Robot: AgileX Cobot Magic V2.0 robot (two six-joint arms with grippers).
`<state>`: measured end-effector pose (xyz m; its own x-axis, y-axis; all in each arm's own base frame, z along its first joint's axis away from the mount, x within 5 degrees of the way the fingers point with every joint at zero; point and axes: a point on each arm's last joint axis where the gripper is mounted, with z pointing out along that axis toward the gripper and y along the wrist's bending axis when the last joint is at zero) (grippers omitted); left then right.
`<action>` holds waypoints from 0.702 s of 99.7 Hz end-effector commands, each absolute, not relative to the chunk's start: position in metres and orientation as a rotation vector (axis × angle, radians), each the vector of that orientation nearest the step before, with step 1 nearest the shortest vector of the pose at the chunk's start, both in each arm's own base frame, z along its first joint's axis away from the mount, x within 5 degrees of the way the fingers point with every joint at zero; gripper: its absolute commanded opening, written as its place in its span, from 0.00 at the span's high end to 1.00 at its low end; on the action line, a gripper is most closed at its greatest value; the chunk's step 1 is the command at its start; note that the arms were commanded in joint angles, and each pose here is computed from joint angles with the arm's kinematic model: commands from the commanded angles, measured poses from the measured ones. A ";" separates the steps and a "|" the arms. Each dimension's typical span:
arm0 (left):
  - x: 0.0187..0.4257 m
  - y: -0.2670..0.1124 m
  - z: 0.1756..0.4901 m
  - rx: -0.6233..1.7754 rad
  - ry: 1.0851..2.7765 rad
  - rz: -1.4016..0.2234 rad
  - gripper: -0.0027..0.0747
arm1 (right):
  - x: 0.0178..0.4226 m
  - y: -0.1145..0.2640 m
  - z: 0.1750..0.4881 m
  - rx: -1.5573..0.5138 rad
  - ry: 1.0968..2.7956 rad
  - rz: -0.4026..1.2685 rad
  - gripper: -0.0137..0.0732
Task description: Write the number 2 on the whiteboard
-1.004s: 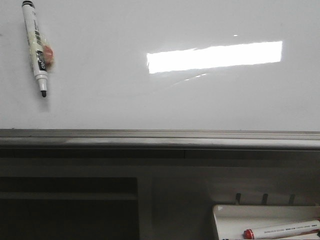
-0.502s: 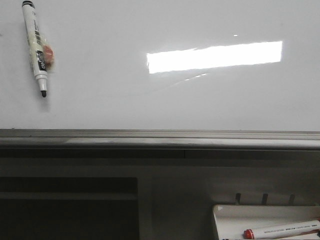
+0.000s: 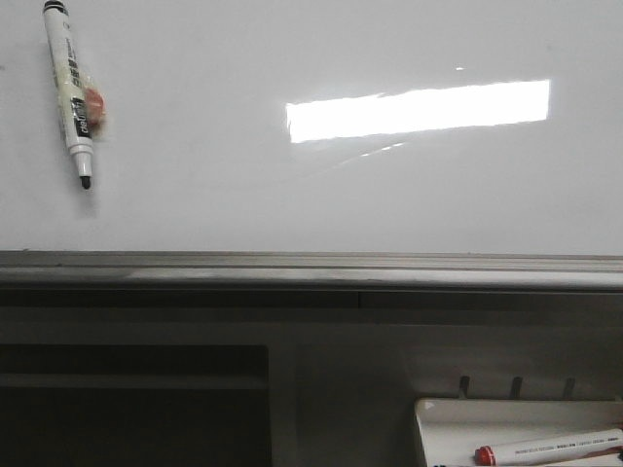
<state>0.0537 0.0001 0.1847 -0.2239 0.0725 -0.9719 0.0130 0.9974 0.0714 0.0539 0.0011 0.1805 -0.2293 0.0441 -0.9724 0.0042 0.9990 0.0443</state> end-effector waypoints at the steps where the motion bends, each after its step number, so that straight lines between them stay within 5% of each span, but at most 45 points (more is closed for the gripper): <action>1: 0.054 -0.001 0.194 0.012 1.651 0.006 0.99 | 0.055 0.001 0.184 0.082 1.683 0.079 0.92; 11: 0.054 0.000 0.207 -0.058 1.510 -0.064 0.99 | 0.056 0.000 0.199 0.202 1.513 0.193 0.92; 44: 0.053 0.002 0.220 -0.061 1.368 -0.042 0.99 | 0.048 -0.009 0.229 0.233 1.152 0.142 0.92; 70: 0.051 0.003 0.226 -0.130 1.302 -0.099 0.99 | 0.048 -0.008 0.231 0.229 1.170 0.148 0.92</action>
